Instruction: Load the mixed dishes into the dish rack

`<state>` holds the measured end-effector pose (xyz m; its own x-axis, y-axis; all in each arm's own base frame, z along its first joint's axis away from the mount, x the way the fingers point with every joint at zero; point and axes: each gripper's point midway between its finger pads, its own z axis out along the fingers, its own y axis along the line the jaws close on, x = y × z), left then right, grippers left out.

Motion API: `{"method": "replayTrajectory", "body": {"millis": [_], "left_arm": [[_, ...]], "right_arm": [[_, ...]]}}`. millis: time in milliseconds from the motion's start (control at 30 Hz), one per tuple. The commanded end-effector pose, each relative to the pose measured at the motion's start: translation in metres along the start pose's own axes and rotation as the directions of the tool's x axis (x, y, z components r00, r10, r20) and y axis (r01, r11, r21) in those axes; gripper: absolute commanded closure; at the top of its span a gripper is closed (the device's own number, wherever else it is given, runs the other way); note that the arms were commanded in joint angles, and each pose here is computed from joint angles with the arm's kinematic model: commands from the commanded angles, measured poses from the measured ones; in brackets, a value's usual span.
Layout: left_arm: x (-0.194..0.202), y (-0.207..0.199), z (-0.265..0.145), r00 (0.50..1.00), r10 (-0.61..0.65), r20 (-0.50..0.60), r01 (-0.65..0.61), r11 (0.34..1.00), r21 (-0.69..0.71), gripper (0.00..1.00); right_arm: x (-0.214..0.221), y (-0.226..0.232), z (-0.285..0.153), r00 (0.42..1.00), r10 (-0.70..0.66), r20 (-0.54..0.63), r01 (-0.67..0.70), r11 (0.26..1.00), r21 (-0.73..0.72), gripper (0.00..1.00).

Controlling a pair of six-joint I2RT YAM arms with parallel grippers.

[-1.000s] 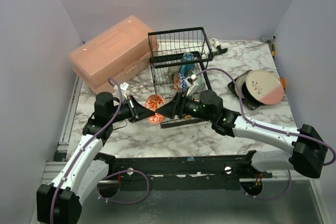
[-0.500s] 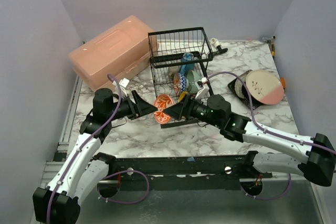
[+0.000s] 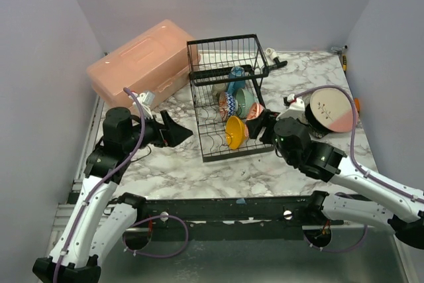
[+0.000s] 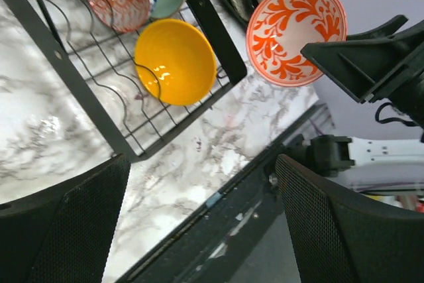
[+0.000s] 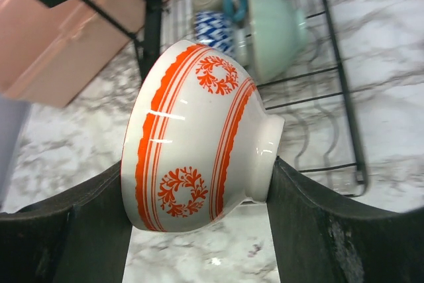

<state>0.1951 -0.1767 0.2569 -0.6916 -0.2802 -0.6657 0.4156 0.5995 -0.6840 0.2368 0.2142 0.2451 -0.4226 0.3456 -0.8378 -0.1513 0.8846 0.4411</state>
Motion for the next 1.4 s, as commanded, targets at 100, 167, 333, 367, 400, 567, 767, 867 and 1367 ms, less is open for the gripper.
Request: {"method": "replayTrajectory", "body": {"millis": [100,167,333,367,400,567,767,867,1367], "left_arm": [[-0.027,0.016,-0.034,0.964,0.254,0.077,-0.232,0.947,-0.222,0.1],[-0.032,0.029,-0.043,0.956,0.272,0.107,-0.227,0.922,-0.312,0.1],[-0.04,0.062,-0.07,0.931,0.303,0.206,-0.164,0.846,-0.507,0.09],[-0.04,0.065,-0.073,0.927,0.306,0.217,-0.155,0.839,-0.522,0.09],[-0.039,0.069,-0.076,0.924,0.309,0.226,-0.145,0.828,-0.541,0.09],[-0.039,0.079,-0.077,0.917,0.323,0.235,-0.139,0.81,-0.57,0.09],[-0.04,0.077,-0.064,0.922,0.328,0.203,-0.174,0.824,-0.539,0.09],[-0.039,0.077,-0.06,0.925,0.327,0.192,-0.183,0.829,-0.528,0.09],[-0.034,0.074,-0.052,0.934,0.319,0.163,-0.203,0.847,-0.491,0.1]], "right_arm": [[-0.028,-0.051,-0.002,0.964,-0.26,0.059,0.235,0.933,0.273,1.0],[-0.022,-0.055,0.005,0.951,-0.31,0.026,0.289,0.912,0.29,1.0],[-0.007,-0.068,0.023,0.922,-0.382,-0.062,0.382,0.875,0.297,1.0],[-0.005,-0.069,0.027,0.922,-0.381,-0.072,0.385,0.878,0.284,1.0],[-0.003,-0.07,0.031,0.92,-0.383,-0.084,0.391,0.881,0.268,1.0],[0.009,-0.071,0.043,0.912,-0.395,-0.112,0.41,0.893,0.187,1.0],[0.026,-0.073,0.059,0.901,-0.399,-0.17,0.422,0.896,0.138,1.0],[0.034,-0.068,0.066,0.896,-0.403,-0.186,0.425,0.899,0.104,1.0],[0.069,-0.08,0.087,0.873,-0.412,-0.261,0.439,0.897,0.053,1.0]]}}
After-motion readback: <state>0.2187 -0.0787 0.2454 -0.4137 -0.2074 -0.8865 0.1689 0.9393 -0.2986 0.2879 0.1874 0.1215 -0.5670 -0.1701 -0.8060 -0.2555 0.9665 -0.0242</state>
